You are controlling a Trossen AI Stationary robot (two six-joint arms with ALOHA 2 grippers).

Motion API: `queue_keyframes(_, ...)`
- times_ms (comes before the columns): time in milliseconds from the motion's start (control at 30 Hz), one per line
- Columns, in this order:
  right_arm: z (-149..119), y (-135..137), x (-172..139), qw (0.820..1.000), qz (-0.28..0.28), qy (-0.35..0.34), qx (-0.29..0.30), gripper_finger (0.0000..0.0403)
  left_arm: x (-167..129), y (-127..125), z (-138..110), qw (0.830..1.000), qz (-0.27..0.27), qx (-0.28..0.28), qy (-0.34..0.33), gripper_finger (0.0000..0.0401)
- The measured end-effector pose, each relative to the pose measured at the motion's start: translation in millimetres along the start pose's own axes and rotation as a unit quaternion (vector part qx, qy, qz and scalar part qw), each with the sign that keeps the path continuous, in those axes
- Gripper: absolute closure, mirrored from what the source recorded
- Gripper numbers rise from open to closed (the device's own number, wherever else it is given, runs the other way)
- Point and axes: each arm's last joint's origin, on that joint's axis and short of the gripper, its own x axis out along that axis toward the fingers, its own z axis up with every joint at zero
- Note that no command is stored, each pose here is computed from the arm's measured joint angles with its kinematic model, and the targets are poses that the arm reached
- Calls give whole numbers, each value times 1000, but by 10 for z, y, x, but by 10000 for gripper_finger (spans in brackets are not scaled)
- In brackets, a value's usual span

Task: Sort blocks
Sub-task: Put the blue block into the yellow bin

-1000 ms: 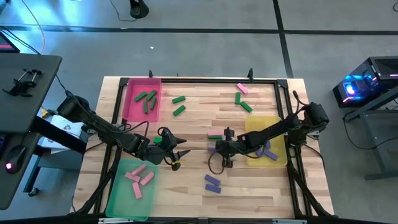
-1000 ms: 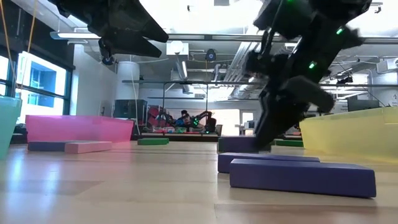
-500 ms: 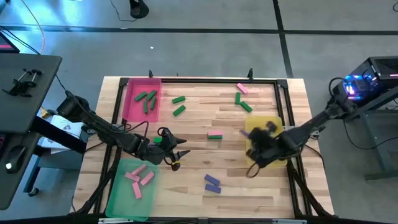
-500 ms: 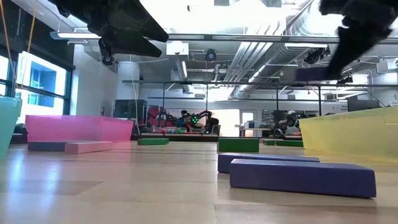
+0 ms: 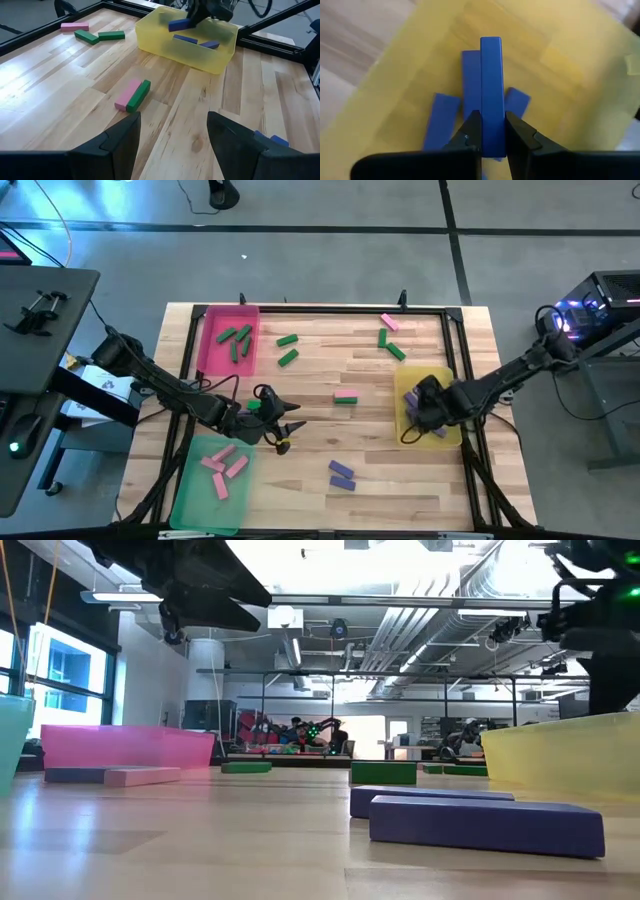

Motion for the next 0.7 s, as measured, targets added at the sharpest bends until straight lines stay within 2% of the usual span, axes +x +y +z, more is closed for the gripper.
queue_keyframes(200,101,-8,87,998,-14,55,5,373,0,0,0,1000,0,0,0,183)
queue_keyframes(367,149,74,194,997,-28,67,-10,372,0,0,0,1000,0,-1,0,183)
queue_keyframes(567,190,162,383,993,-80,82,-30,372,0,0,0,1000,0,-1,0,183)
queue_keyframes(700,211,234,486,991,-83,88,-55,369,0,0,1,1000,0,-1,0,183)
